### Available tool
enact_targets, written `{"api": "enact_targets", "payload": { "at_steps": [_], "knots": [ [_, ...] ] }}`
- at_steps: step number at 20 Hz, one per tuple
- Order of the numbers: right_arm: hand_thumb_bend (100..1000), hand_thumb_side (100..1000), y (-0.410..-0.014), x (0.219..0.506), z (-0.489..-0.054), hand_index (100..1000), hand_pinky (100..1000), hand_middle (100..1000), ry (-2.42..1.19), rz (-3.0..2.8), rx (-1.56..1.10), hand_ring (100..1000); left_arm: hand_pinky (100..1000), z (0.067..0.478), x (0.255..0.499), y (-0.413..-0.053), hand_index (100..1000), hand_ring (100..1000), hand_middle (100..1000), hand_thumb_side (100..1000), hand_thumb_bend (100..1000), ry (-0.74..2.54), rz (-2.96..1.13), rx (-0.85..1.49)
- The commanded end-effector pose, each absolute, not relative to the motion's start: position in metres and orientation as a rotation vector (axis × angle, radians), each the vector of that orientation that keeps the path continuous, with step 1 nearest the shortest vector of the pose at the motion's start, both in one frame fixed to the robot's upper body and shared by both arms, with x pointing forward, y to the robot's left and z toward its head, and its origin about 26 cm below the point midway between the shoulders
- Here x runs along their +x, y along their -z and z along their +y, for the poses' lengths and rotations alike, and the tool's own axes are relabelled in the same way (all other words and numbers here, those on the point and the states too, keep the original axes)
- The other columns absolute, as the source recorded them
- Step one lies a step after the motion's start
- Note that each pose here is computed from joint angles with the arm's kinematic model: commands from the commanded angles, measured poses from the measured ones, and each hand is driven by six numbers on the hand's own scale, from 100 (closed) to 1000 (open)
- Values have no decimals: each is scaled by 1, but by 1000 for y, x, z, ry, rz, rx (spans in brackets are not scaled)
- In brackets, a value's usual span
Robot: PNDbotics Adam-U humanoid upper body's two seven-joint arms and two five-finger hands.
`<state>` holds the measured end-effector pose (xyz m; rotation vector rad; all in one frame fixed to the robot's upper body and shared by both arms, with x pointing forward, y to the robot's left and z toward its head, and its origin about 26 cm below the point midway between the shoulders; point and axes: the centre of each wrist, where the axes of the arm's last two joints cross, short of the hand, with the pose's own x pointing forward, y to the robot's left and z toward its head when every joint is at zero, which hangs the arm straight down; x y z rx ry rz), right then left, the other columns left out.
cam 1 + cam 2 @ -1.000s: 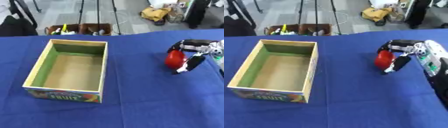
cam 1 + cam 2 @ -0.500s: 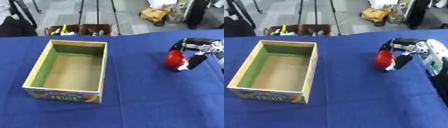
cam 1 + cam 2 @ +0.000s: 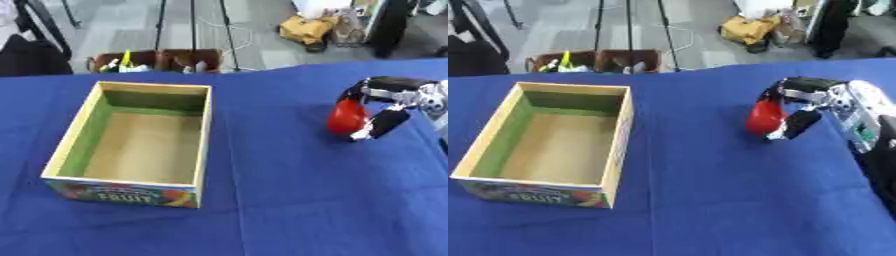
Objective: Pick up objects on the table and place them in the box.
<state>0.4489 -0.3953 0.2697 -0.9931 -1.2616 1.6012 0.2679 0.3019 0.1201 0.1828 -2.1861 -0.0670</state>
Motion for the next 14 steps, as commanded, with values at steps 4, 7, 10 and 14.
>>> {"api": "enact_targets", "payload": {
  "at_steps": [4,7,10,14],
  "knots": [
    [532,480,-282,446,-405,856,706,613,-1586,-1235,-1072,729,362,302,267,-127,590,392,451,873,100,85,-2213,183],
    [525,485,-281,446,-406,842,700,589,-1585,-1232,-1075,718,361,301,267,-127,590,393,452,873,100,85,-2214,181],
    [511,487,-280,447,-406,834,692,569,-1579,-1235,-1080,705,361,301,267,-128,590,393,453,873,100,86,-2215,179],
    [479,484,-279,446,-407,835,651,556,-1572,-1238,-1082,667,361,301,267,-128,590,393,453,874,100,88,-2215,177]
  ]
}}
